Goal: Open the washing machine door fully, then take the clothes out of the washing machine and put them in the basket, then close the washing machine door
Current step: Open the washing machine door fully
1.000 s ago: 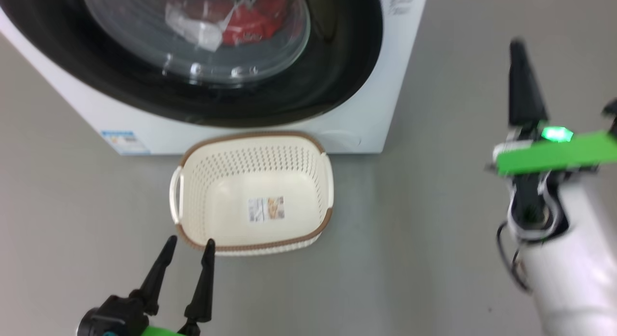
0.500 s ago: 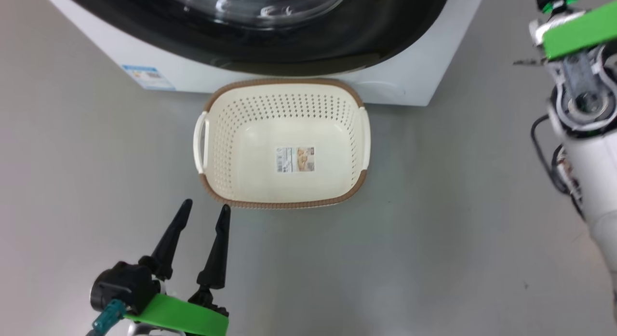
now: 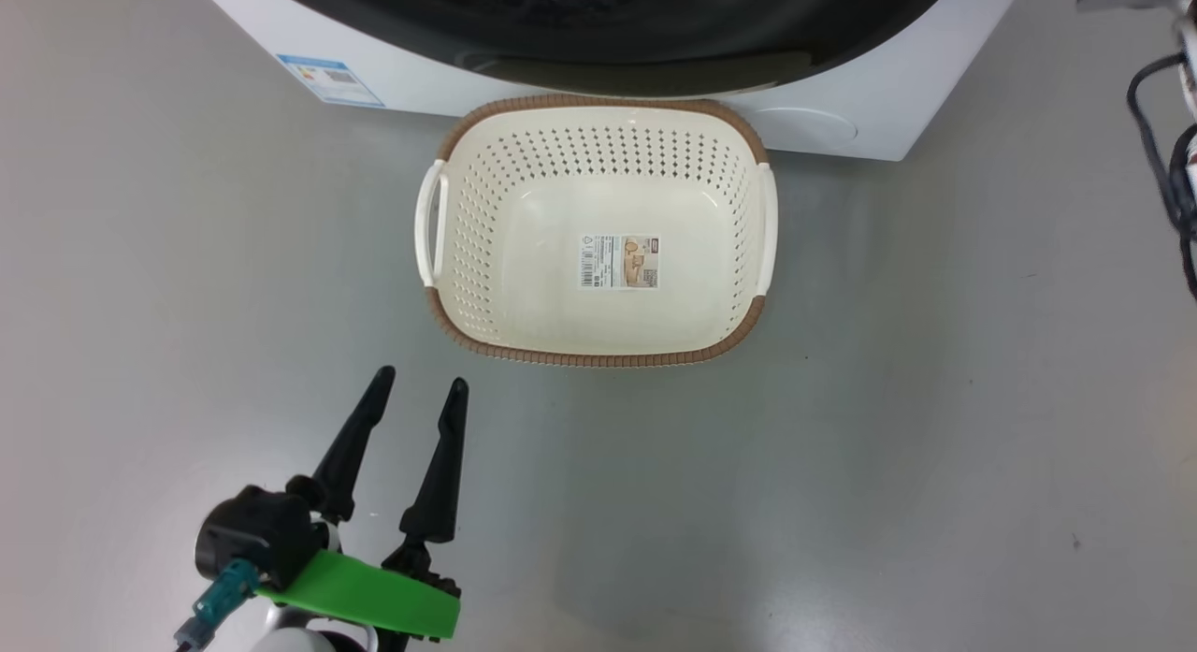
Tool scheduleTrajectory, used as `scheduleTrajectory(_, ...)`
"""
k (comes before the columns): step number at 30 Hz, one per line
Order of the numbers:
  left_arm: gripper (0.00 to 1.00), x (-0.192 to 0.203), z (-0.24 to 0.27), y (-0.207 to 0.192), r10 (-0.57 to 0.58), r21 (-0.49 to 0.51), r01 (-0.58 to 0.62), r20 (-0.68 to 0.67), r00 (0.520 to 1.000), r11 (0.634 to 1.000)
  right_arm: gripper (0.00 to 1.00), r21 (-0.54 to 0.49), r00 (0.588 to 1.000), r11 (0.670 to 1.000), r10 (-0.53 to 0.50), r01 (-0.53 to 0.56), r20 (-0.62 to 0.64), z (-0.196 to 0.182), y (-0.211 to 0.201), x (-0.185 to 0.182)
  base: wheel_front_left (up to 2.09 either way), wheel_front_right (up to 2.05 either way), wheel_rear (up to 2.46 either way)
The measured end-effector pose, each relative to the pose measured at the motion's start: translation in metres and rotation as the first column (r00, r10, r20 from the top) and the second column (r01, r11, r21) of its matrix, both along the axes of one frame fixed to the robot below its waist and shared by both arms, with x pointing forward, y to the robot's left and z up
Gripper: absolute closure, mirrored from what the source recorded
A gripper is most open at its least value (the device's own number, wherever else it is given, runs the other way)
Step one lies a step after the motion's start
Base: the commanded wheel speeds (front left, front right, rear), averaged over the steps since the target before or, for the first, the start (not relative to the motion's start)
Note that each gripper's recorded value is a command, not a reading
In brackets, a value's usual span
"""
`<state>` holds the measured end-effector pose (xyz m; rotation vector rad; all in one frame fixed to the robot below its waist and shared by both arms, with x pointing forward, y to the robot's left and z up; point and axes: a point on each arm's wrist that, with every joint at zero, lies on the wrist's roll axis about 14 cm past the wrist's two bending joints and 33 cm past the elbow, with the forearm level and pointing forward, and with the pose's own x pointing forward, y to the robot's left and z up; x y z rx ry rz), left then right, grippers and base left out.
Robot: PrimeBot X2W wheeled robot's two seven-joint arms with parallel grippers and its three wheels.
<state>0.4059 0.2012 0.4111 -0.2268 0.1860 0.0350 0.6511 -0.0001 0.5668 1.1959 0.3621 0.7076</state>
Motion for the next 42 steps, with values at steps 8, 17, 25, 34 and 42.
scheduleTrajectory(8, 0.00, 0.002, 0.000, 0.002, 0.014, -0.007, -0.014, 0.001, 1.000, 1.000, 1.00, 0.002, 0.994, 0.997, 0.077, -0.077, -0.079, -0.011, 0.007, 0.009, 0.00, 0.00, 0.00)
scheduleTrajectory(17, 0.00, 0.001, 0.008, 0.001, 0.017, -0.012, -0.017, 0.021, 1.000, 1.000, 1.00, -0.042, 0.983, 0.987, 0.149, -0.155, -0.111, -0.014, 0.014, -0.006, 0.00, 0.00, 0.00)
scheduleTrajectory(25, 0.00, -0.002, 0.027, -0.002, 0.010, -0.017, -0.009, 0.073, 0.997, 1.000, 1.00, -0.051, 0.973, 0.978, 0.197, -0.204, -0.122, -0.014, 0.021, -0.039, 0.00, 0.00, 0.00)
scheduleTrajectory(34, 0.00, -0.010, 0.037, -0.010, -0.005, -0.027, 0.007, 0.099, 0.995, 1.000, 1.00, -0.075, 0.959, 0.961, 0.257, -0.267, -0.123, -0.012, 0.026, -0.080, 0.00, 0.00, 0.00)
scheduleTrajectory(42, 0.00, -0.017, 0.045, -0.016, -0.019, -0.031, 0.023, 0.120, 0.993, 0.999, 1.00, -0.073, 0.944, 0.946, 0.307, -0.317, -0.119, -0.010, 0.032, -0.114, 0.00, 0.00, 0.00)
